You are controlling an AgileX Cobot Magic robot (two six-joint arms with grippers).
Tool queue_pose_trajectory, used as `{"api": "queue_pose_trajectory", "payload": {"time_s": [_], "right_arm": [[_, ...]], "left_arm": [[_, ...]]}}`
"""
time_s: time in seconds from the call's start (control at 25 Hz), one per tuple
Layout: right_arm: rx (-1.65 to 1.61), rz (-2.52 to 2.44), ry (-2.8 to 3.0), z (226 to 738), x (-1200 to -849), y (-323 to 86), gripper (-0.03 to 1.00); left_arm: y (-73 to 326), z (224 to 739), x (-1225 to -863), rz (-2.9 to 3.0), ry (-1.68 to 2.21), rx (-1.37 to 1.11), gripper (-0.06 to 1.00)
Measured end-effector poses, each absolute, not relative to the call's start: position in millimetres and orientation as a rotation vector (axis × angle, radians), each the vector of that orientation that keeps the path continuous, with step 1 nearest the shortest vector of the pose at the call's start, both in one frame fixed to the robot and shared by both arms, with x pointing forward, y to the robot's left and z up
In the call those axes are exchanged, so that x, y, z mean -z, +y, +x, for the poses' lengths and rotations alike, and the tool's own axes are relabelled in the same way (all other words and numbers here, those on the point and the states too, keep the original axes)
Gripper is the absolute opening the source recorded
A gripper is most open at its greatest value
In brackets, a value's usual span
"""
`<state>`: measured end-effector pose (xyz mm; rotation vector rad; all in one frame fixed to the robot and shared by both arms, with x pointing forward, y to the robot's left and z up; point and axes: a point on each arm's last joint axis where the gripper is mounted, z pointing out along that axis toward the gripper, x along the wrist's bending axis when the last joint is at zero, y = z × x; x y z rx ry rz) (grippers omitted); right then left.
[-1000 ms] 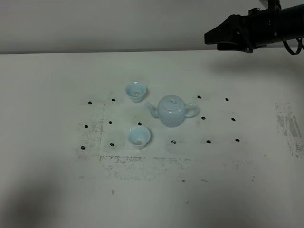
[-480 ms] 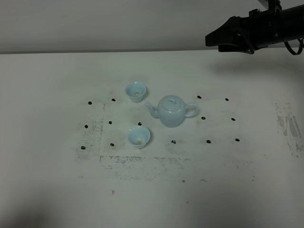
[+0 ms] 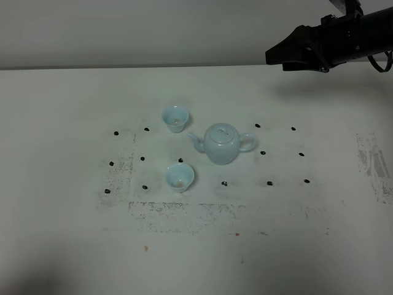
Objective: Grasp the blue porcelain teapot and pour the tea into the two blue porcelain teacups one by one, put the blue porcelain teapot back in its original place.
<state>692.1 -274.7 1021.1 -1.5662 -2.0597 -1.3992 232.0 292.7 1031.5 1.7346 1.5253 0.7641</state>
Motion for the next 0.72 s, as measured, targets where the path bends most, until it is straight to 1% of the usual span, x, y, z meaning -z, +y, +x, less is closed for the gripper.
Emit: {"api": "queue_pose_trajectory", "payload": {"time_s": [0.16,0.36,0.6,0.72], "right_arm": [[1.342,-1.557,-2.151,688.1,-1023.5,-275.8,0.59],[1.207,-1.613,-2.413,677.2,-1047.1,-267.5,0.59],[0.854,-1.715,-2.832,646.1,-1090.6,-226.0,0.59],[0.607,-1.771,-2.987,628.7,-1101.1,-201.9,0.59]], "left_arm": [[292.2,231.9,-1031.6,1.730,1.526,-0.757,0.57],[292.1,231.9,-1031.6,1.729,1.526,-0.755,0.57],[292.1,231.9,-1031.6,1.729,1.526,-0.755,0.57],[292.1,231.9,-1031.6,1.729,1.526,-0.755,0.57]]}}
